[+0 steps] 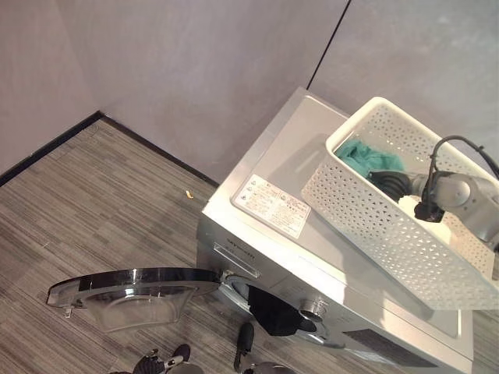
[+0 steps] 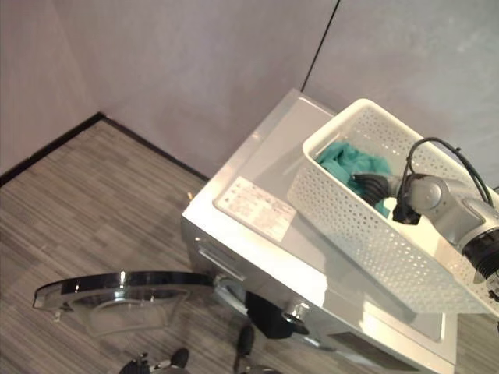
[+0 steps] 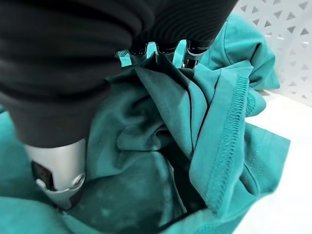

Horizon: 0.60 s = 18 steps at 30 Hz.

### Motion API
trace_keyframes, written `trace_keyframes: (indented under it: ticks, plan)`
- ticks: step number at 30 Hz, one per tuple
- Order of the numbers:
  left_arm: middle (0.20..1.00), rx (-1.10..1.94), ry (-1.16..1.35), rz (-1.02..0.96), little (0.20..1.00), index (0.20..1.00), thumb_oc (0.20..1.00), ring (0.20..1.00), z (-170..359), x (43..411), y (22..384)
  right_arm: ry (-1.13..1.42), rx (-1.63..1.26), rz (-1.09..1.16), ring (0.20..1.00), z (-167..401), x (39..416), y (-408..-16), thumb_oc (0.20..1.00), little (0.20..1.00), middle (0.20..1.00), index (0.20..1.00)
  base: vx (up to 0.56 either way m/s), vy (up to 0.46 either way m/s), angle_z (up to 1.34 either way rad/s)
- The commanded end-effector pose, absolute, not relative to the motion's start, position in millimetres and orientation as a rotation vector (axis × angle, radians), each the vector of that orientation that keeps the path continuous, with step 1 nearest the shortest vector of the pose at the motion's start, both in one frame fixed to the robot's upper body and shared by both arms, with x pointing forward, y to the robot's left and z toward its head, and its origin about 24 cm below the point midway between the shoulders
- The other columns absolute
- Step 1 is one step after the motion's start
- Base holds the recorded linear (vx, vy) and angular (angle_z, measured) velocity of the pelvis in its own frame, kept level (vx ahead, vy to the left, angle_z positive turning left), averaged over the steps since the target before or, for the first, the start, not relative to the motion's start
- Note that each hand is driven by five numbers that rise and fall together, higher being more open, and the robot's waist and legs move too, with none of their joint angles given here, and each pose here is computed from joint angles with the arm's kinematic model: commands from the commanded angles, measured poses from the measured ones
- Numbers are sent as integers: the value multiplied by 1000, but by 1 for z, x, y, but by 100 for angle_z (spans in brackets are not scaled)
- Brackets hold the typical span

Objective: Grab the laundry basket,head to the washer,open it,put in the laundry and shut it.

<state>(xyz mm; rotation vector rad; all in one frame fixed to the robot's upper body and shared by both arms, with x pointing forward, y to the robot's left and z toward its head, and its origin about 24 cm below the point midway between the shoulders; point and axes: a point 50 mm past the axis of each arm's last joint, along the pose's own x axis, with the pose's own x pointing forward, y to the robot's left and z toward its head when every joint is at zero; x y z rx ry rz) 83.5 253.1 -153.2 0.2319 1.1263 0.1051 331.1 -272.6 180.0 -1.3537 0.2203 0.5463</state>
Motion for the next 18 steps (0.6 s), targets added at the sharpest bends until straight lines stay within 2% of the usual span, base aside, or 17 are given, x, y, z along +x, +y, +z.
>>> trace_keyframes:
  ticks: [1, 8, 18]
  plan:
    - [1000, 202, 1084, 69, 1000, 1000, 1000, 1000, -155, 103, 231, 370, -1393, 625, 200, 148, 322, -282, 200, 200, 200, 200, 5, 29, 4]
    - [1000, 202, 1113, 87, 1000, 1000, 1000, 1000, -158, 96, 230, 235, -1315, 418, 200, 173, 336, -291, 200, 200, 200, 200, 18, 29, -2]
    - [1000, 213, 1142, 124, 1000, 1000, 1000, 1000, -159, 89, 236, -82, -1112, -22, 200, 258, 335, -328, 200, 200, 200, 200, 37, 16, -6]
